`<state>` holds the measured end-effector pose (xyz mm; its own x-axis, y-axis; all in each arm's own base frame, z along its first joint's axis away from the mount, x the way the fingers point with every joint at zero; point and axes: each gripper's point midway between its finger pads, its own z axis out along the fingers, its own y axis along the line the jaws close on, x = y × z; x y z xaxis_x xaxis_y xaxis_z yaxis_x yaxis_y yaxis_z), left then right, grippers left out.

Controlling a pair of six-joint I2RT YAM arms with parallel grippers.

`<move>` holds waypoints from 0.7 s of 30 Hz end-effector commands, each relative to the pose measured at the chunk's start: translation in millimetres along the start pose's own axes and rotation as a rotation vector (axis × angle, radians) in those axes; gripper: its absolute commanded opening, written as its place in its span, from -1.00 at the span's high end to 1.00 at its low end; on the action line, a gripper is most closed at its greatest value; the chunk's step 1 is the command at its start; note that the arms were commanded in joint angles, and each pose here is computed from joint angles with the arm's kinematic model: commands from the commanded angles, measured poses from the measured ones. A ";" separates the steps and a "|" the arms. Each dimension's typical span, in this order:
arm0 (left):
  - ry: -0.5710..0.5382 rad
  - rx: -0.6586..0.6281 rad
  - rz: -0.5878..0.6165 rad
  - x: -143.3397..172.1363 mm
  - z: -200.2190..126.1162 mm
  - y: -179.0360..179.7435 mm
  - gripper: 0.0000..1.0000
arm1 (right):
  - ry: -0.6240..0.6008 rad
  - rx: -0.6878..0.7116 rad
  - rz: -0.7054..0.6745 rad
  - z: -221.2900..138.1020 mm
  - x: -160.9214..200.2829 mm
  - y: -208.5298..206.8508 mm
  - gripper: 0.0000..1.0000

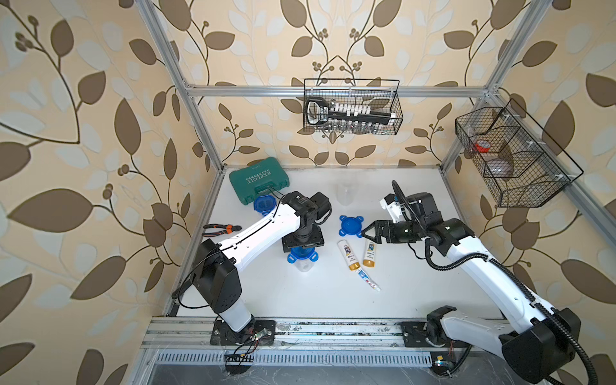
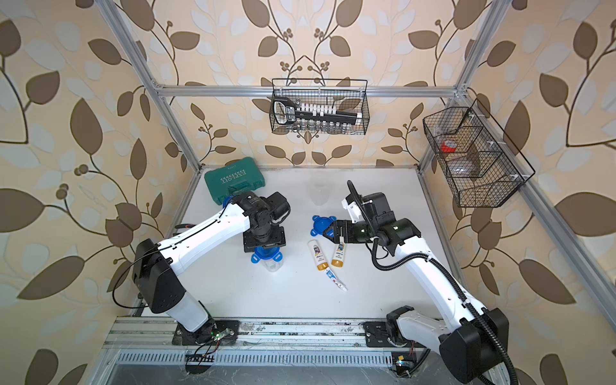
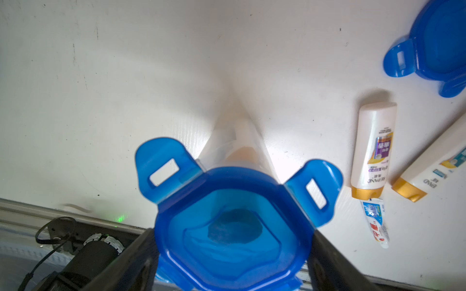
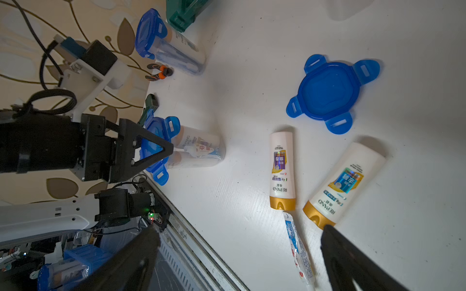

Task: Pack away toiletry kits
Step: Close the lid on the container.

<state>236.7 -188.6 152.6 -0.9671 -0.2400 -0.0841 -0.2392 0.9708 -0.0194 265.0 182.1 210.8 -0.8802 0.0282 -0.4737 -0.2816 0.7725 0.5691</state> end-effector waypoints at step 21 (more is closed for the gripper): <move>0.057 -0.052 0.054 5.6 30.8 2.9 -0.49 | -0.014 -0.007 -0.009 -1.5 -8.8 3.4 -1.00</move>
<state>237.3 -187.6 151.8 -0.9707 -0.2181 -0.1013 -0.2164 0.9759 -0.0277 266.6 182.7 208.1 -0.8836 0.0270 -0.4675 -0.2775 0.7740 0.5691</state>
